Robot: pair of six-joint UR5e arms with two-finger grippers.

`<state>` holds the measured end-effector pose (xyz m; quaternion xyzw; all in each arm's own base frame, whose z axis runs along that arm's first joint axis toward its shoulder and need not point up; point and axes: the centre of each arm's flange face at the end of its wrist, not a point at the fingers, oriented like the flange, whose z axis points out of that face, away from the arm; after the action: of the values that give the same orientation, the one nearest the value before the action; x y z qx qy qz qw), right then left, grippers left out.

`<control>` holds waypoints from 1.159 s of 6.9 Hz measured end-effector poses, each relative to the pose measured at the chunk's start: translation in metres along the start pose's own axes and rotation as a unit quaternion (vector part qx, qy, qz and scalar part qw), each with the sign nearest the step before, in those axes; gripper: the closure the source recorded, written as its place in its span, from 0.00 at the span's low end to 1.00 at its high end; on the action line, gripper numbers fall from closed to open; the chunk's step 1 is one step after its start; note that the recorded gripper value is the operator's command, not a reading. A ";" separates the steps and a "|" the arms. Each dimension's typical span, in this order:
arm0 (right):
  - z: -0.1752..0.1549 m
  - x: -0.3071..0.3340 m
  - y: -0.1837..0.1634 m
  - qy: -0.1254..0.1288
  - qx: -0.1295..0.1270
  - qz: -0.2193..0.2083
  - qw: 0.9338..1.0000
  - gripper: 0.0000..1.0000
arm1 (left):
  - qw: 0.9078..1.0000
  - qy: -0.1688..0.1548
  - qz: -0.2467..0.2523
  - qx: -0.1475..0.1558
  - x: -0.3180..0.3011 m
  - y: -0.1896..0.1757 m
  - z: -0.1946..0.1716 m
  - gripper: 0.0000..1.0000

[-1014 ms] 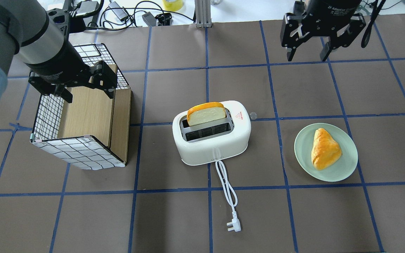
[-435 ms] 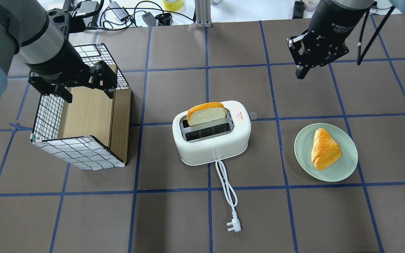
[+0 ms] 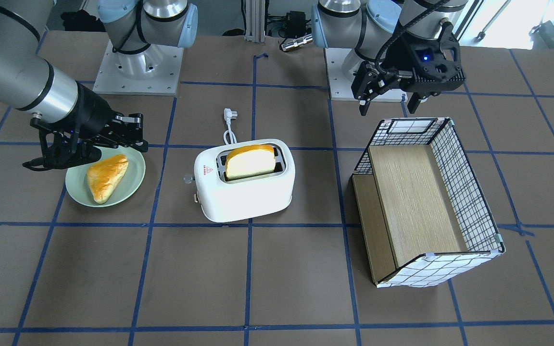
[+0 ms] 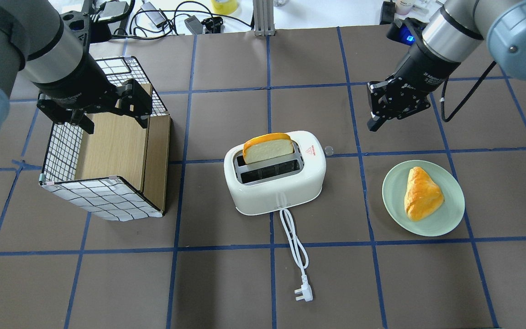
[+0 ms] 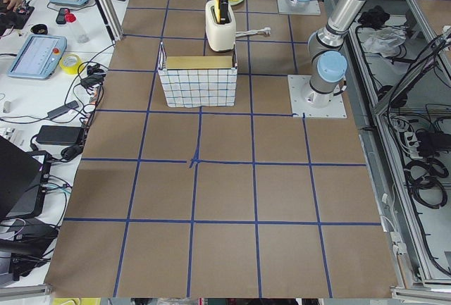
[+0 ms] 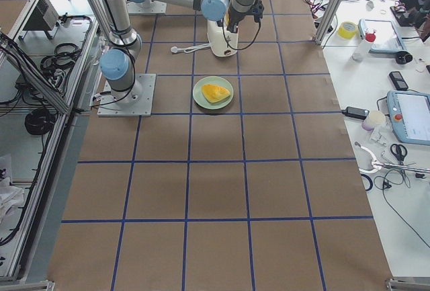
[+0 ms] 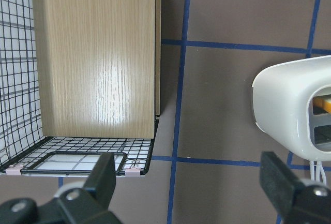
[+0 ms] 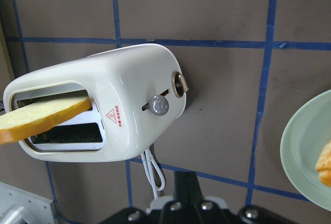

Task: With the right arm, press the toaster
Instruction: 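Move the right gripper down to the lever on the white toaster's side, then push the toaster lever down with the right gripper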

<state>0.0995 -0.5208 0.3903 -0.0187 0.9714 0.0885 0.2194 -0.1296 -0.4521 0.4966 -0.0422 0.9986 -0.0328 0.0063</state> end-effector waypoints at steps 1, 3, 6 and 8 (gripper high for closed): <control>0.021 0.014 -0.001 -0.046 -0.001 -0.007 0.999 1.00 | 1.000 0.000 0.000 0.000 0.000 0.000 0.000 0.00; 0.058 0.033 -0.001 -0.113 0.020 -0.021 0.993 1.00 | 1.000 0.000 0.000 0.000 0.000 0.000 0.000 0.00; 0.089 0.043 -0.005 -0.141 0.059 -0.037 0.987 1.00 | 1.000 0.000 0.000 0.000 0.000 0.000 0.000 0.00; 0.098 0.046 -0.008 -0.151 0.064 -0.039 0.986 1.00 | 1.000 0.000 0.000 0.000 0.000 0.000 0.000 0.00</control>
<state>0.1004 -0.5110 0.2823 -0.0289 0.9295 0.0193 0.3672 -0.1296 -0.4521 0.4965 -0.0422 0.9986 -0.0327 0.0059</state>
